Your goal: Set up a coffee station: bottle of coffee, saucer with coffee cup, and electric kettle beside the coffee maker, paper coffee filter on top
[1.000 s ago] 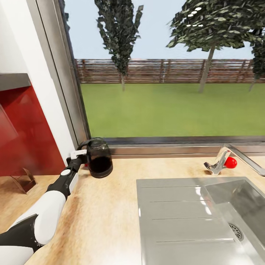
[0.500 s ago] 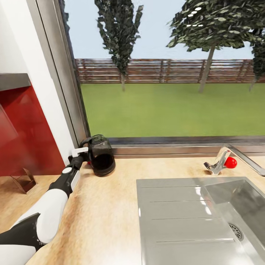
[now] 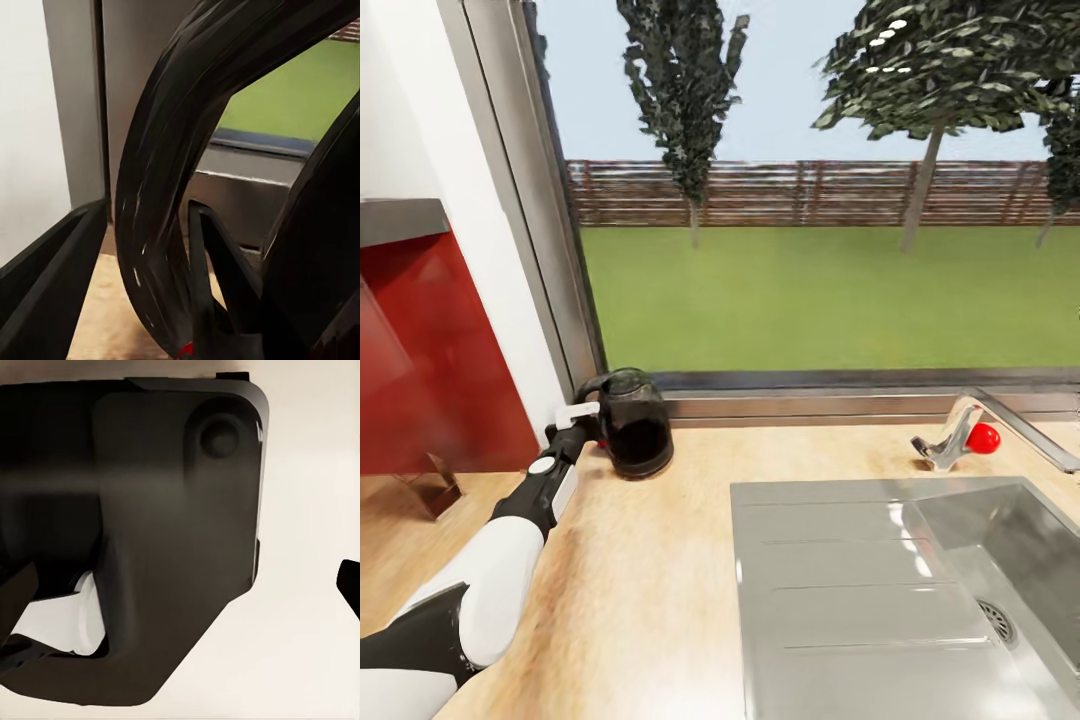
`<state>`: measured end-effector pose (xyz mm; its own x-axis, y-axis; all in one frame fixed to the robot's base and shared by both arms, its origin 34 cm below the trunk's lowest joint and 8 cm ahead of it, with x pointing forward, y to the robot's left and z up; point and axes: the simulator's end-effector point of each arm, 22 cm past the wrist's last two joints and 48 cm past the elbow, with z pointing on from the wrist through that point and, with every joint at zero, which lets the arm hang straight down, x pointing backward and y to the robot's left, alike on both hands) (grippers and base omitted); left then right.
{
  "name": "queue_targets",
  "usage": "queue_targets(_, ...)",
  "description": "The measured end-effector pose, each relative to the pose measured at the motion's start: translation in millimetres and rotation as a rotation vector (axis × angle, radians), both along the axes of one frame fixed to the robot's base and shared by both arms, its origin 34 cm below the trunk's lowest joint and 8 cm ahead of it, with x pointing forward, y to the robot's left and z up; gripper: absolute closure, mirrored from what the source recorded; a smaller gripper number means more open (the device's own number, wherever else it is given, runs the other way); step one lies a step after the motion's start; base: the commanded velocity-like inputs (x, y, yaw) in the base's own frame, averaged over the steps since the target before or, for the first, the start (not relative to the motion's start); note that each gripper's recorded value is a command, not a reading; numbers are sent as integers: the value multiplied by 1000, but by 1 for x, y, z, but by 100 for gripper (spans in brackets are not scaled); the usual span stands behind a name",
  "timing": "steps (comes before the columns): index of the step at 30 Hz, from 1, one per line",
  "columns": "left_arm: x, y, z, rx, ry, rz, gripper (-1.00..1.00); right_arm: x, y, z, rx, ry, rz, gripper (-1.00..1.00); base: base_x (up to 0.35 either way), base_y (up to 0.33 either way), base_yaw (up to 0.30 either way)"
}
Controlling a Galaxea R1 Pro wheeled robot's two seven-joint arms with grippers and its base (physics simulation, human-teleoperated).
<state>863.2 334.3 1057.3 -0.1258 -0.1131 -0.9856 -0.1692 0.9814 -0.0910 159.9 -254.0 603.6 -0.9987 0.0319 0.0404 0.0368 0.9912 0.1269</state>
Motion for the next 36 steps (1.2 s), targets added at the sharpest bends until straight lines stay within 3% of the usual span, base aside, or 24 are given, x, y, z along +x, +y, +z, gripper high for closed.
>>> queue_targets(12,0,0,-1,0,2,1,100,1,0,0,1,-2,-3,-100,-332,-52,33)
queue_targets(25,0,-9,-3,-6,4,-8,100,1,2,0,4,-2,-3,-100,-329,-164,233)
queue_targets(36,0,-8,-2,-5,3,-3,100,1,2,0,1,-4,-5,-100,-310,-170,8)
